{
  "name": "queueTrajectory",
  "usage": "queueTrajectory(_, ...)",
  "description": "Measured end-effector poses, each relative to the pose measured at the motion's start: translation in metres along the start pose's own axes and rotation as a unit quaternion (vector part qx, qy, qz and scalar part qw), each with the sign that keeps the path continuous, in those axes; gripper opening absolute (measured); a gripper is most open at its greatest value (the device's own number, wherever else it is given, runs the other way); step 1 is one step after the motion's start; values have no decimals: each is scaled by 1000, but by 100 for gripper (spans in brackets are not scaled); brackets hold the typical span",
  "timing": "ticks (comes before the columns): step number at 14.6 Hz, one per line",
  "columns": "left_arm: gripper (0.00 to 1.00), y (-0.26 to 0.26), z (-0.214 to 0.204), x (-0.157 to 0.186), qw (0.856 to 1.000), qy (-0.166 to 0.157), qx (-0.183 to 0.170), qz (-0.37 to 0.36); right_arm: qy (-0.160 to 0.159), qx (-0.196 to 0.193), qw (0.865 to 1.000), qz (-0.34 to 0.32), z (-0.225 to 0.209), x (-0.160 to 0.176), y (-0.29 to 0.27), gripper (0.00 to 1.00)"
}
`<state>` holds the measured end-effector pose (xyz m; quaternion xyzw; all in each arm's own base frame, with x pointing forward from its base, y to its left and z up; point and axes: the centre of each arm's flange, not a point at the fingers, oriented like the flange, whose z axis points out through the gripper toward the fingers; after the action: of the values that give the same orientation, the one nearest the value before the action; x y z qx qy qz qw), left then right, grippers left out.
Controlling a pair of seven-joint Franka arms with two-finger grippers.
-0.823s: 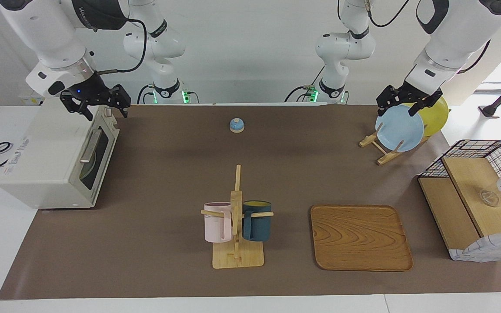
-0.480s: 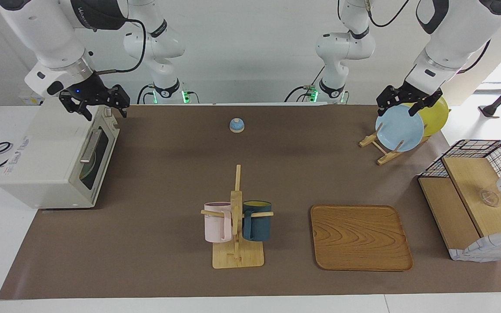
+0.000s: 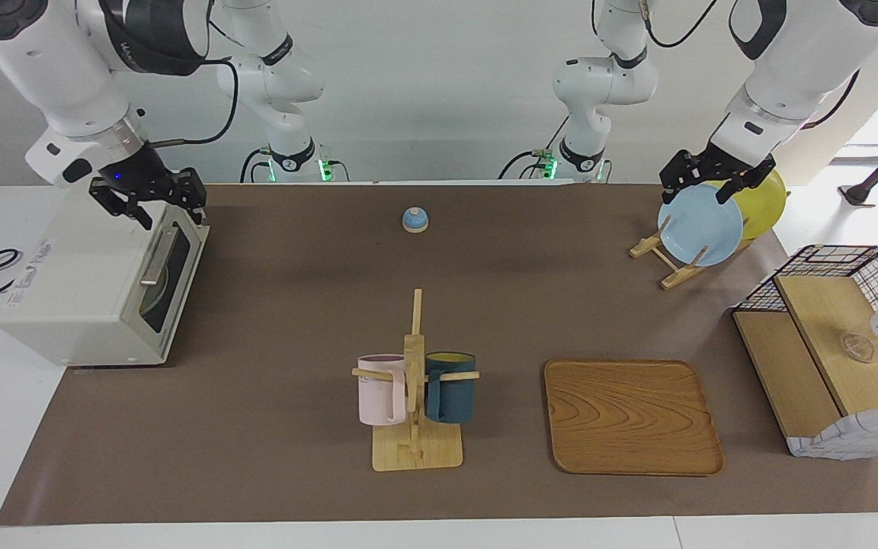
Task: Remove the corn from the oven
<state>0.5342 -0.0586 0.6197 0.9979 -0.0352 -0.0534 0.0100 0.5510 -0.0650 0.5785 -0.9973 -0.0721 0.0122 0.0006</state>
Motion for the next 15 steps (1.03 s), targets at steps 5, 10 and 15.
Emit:
queueTrajectory(5, 100, 0, 0, 0, 1000, 0, 0, 0, 5, -6, 999, 46, 41, -16, 22, 9)
queueTrajectory(10, 100, 0, 0, 0, 1000, 0, 0, 0, -12, -2, 993, 113, 73, -31, 53, 1)
queueTrajectory(15, 100, 0, 0, 0, 1000, 0, 0, 0, -21, 0, 992, 124, 91, -35, 58, 1)
